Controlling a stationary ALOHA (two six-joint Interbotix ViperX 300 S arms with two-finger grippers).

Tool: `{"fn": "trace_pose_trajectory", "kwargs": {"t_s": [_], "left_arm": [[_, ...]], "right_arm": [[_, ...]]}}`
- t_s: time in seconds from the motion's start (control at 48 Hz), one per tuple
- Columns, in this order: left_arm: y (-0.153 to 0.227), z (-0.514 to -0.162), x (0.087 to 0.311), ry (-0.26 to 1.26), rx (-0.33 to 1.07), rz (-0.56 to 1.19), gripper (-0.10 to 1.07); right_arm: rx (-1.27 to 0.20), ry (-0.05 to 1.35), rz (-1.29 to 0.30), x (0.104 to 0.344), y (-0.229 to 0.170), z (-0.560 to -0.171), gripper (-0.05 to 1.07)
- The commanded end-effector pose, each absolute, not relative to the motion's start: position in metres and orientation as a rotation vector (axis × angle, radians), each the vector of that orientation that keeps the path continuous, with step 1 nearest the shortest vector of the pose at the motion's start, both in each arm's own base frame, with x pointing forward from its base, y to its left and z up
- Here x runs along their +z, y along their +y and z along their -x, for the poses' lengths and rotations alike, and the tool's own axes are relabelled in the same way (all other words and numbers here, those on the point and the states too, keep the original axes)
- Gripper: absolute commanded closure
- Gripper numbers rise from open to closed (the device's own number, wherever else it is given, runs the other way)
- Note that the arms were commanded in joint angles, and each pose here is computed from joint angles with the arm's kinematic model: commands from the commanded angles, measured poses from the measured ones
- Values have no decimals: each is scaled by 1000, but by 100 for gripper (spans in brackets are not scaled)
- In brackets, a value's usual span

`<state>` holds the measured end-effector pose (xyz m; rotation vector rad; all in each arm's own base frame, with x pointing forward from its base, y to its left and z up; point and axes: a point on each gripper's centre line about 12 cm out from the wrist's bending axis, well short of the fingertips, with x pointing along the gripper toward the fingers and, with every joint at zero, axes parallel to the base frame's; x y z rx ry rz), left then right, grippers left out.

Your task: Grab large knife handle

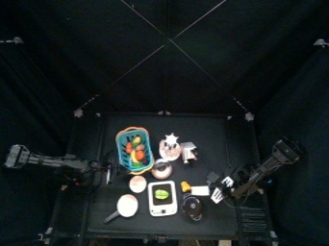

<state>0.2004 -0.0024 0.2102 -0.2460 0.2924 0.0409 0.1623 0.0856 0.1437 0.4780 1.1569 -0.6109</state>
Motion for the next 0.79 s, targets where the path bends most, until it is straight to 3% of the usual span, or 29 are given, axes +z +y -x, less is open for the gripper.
{"fn": "trace_pose_trajectory", "kwargs": {"t_s": [0.0, 0.771], "left_arm": [[-2, -203, 215, 277, 42, 248, 100], [-2, -203, 214, 278, 44, 248, 100]], "right_arm": [[-623, 1165, -481, 141, 84, -160, 6], [-640, 1217, -507, 97, 70, -155, 6]]}}
